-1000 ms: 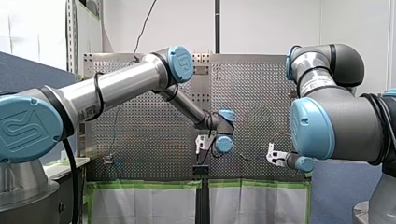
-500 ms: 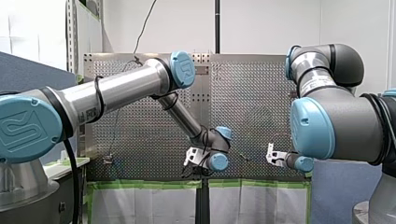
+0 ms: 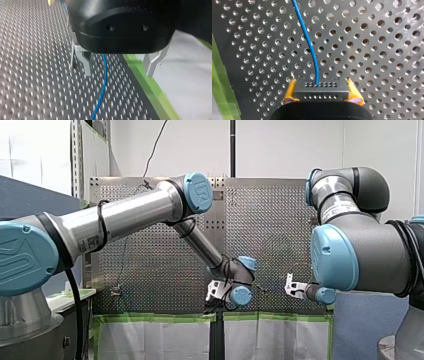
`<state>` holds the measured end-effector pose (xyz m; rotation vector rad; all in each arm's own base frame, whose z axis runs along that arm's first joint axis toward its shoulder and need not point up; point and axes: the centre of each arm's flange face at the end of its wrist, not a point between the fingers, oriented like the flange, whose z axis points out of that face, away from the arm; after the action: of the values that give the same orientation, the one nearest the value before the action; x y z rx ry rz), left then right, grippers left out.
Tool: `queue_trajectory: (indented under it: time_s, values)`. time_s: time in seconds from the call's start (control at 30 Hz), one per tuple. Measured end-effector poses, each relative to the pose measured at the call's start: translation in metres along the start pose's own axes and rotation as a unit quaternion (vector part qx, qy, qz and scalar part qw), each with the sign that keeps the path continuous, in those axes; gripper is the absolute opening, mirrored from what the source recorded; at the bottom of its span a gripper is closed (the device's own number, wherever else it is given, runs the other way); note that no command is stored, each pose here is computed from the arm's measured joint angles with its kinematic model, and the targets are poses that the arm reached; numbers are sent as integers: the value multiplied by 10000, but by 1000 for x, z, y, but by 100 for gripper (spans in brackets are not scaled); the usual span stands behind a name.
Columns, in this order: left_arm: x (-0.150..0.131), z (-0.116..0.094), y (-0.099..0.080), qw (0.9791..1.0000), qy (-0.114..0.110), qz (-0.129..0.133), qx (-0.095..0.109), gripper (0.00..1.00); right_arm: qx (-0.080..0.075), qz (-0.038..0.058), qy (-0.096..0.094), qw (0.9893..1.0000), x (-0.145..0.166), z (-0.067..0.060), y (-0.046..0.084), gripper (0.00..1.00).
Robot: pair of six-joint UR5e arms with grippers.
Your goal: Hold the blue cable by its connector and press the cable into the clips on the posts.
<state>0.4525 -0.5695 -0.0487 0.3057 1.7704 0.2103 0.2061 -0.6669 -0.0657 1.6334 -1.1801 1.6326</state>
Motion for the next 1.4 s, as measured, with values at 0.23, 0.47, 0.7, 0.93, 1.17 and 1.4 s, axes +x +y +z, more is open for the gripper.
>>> queue_trajectory:
  time_s: [0.23,0.47,0.7,0.93,1.17,1.4]
  values:
    - [-1,-9,-14,9984,-19,-345,454,99,6,-5,-2,10000,0,0,-1,0]
    - [-12,-17,-34,9936,-173,-732,844,99,10,-6,-7,10000,0,0,-1,0]
    - [-39,-26,-60,9838,-407,-1182,1282,99,10,-4,-12,10000,-1,0,-2,0]
    - [-34,-25,-74,9751,-315,-1430,1665,99,16,0,-18,10000,-1,0,-3,0]
    - [-29,-20,-80,9736,-318,-1217,1907,99,21,0,-19,10000,-1,0,-3,0]
    - [-34,-19,-82,9740,-450,-1109,1922,99,21,4,-19,10000,-1,0,-3,0]
